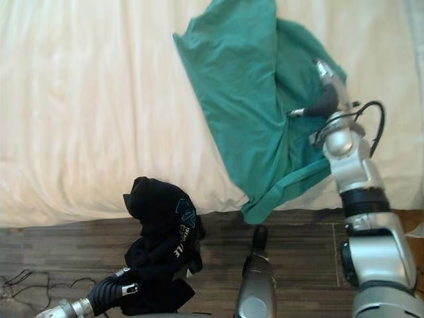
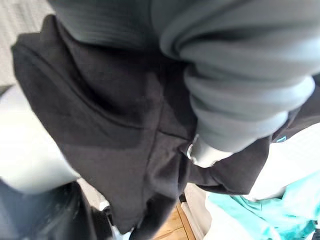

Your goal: Tidy the bed and pick cloth on bed and put in laundry

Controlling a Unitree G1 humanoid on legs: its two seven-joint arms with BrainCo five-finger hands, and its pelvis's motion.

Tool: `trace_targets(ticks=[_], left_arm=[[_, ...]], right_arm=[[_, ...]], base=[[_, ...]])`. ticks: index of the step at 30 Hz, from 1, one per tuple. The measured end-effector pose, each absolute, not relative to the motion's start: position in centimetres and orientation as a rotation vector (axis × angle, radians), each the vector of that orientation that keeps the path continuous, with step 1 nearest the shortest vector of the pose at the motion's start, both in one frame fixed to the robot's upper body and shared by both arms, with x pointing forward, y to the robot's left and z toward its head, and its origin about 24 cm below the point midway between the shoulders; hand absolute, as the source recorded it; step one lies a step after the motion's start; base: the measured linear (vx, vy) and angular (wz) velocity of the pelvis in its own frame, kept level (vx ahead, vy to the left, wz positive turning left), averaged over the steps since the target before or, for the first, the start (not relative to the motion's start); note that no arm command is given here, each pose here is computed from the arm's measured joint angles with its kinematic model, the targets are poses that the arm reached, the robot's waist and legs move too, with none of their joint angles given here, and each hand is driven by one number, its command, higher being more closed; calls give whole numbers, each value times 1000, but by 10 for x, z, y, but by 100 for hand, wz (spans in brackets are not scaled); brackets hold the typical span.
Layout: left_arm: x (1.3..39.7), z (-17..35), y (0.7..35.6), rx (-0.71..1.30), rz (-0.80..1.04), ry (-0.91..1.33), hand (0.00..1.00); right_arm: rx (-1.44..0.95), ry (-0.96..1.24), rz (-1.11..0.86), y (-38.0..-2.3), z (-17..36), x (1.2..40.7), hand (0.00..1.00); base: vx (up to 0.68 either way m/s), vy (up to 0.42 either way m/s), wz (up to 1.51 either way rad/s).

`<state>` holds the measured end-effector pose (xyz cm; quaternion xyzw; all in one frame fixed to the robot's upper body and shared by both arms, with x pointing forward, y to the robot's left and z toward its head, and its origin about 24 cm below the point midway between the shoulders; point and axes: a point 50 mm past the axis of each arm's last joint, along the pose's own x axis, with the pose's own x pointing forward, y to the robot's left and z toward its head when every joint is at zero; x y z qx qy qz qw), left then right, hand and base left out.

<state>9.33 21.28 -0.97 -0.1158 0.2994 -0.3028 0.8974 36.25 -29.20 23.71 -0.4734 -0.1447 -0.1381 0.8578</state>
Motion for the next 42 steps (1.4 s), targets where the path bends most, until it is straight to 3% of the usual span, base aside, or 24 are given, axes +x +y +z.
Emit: trace_targets(ticks=[7, 8, 18, 22, 26, 33, 42], left_arm=[[84, -14, 213, -249, -616, 645, 100], [84, -15, 213, -242, -619, 645, 100], [95, -17, 205, -248, -620, 597, 100], [102, -17, 201, -237, -636, 580, 100], [111, -25, 201, -212, -617, 582, 100], [122, -41, 195, -120, -563, 588, 100], [151, -79, 195, -87, -128, 591, 100]], right_arm=[[-1007, -281, -265, -297, 239, 365, 0], [-1009, -270, -267, -298, 237, 366, 100], [-986, -237, -208, -278, 206, 370, 100], [-875, -188, -108, -247, 156, 364, 100], [-614, -50, -9, -204, 74, 337, 100], [-305, 201, 2, -180, -9, 285, 100], [-146, 472, 6, -178, -71, 229, 100]], base=[[34, 19, -2], [0, 0, 0], [40, 19, -2], [116, -16, -1], [177, -39, 9], [115, -33, 17], [15, -20, 17]])
